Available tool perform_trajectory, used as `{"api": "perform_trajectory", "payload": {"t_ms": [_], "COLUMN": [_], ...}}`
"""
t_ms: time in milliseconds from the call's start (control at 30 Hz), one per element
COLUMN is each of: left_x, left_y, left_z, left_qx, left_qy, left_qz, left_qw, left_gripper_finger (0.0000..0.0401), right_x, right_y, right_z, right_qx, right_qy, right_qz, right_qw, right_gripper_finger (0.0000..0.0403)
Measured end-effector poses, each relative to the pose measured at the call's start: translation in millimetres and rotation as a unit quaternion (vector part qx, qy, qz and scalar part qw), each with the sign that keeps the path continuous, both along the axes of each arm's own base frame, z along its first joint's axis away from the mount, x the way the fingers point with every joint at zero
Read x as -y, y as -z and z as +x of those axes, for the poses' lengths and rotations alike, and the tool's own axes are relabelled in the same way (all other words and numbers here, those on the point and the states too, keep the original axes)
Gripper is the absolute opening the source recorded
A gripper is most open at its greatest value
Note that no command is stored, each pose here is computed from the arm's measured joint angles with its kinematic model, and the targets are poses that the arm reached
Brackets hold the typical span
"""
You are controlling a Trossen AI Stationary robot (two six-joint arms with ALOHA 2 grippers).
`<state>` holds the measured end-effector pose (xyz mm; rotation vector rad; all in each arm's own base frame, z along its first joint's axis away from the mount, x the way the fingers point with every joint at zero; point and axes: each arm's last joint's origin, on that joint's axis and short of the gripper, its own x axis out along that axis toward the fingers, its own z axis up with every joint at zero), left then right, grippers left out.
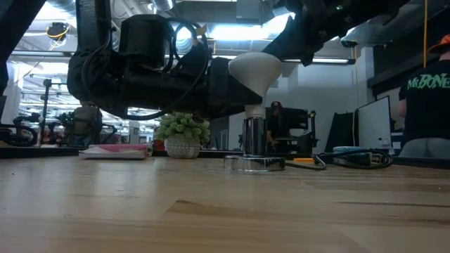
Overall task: Screw lightbulb
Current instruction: Insert the lightbulb into the lamp
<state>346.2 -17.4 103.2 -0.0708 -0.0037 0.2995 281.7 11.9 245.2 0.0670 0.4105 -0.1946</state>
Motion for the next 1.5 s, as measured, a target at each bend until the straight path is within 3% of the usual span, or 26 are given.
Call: {"api": "perform_trajectory", "payload": {"t_ms": [300, 467, 633, 833, 967, 1233, 1500], "left_x": [0.7, 0.6, 0.5, 0.5, 0.5, 0.5, 0.5], "left_y": [0.5, 0.7, 1.0, 1.6, 1.8, 1.9, 2.1], "left_z": [-0.2, -0.3, -0.3, -0.4, -0.5, -0.5, -0.6], "left_qx": [-0.003, -0.003, -0.004, -0.006, -0.007, -0.007, -0.007], "left_qy": [0.000, 0.000, 0.000, 0.000, 0.000, 0.000, 0.000], "left_qz": [0.002, 0.002, 0.002, 0.002, 0.002, 0.002, 0.002], "left_qw": [1.000, 1.000, 1.000, 1.000, 1.000, 1.000, 1.000], "left_gripper_finger": [0.0143, 0.0143, 0.0143, 0.0143, 0.0143, 0.0143, 0.0143], "right_x": [-26.9, -44.4, -50.4, -49.2, -47.9, -50.0, -51.7], "right_y": [-2.5, 4.7, 16.3, 53.4, 79.9, 115.9, 138.5], "right_z": [-6.9, -13.9, -19.0, -19.3, -17.5, -3.6, 0.5], "right_qx": [-0.013, -0.052, -0.096, -0.155, -0.193, -0.213, -0.229], "right_qy": [-0.079, -0.103, -0.055, -0.007, 0.022, 0.049, 0.067], "right_qz": [-0.044, -0.032, -0.022, -0.019, -0.046, -0.063, -0.032], "right_qw": [0.996, 0.993, 0.994, 0.988, 0.980, 0.974, 0.971], "right_gripper_finger": [0.0020, 0.0020, 0.0021, 0.0020, 0.0020, 0.0020, 0.0020]}}
